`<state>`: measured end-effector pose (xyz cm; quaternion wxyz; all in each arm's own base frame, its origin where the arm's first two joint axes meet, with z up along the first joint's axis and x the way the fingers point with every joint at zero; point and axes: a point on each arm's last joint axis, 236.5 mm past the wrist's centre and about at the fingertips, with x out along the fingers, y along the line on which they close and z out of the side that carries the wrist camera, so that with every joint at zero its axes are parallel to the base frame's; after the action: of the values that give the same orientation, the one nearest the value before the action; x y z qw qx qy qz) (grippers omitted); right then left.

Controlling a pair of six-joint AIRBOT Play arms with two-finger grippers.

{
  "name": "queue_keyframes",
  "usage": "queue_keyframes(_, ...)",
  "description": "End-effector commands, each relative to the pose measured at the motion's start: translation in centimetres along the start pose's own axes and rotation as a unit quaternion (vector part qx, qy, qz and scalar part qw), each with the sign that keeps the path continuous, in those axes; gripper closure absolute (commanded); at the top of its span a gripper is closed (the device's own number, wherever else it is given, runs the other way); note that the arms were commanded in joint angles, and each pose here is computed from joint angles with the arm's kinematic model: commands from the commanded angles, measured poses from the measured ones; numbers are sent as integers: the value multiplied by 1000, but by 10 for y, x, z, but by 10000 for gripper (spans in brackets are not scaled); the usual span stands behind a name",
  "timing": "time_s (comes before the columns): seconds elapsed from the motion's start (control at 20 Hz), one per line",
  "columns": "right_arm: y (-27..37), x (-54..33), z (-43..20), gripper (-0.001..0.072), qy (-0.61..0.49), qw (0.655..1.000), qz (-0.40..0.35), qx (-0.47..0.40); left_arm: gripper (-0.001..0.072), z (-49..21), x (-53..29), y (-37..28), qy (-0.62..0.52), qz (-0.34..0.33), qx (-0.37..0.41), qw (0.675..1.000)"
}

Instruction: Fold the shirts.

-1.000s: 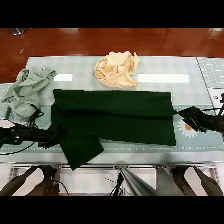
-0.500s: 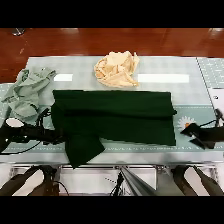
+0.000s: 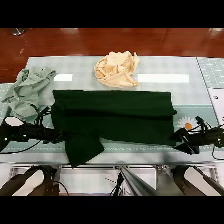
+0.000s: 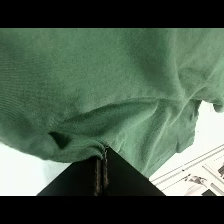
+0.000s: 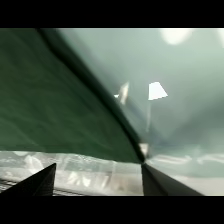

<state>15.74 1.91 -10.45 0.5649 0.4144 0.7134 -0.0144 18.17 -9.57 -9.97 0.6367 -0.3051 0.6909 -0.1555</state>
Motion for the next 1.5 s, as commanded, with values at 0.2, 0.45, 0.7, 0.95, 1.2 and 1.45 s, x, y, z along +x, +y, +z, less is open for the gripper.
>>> queue_keyframes(0.2,37,3,29,691,-50,993,85,-61,691,0,0,0,0,0,0,1000)
queue_keyframes(0.45,67,-23,44,691,-73,985,124,-92,690,25,-18,-16,-28,-9,20,999)
queue_keyframes(0.7,106,-68,74,691,-132,970,168,-113,690,90,-72,-57,-80,-26,55,995)
queue_keyframes(0.95,140,-80,100,691,-173,955,178,-163,691,152,-71,-65,-65,-28,47,996)
queue_keyframes(1.2,165,-65,135,691,-148,961,167,-160,691,212,-85,-78,-89,-33,24,995)
queue_keyframes(1.45,169,-61,157,691,-142,964,149,-167,690,233,-82,-88,-55,-39,51,996)
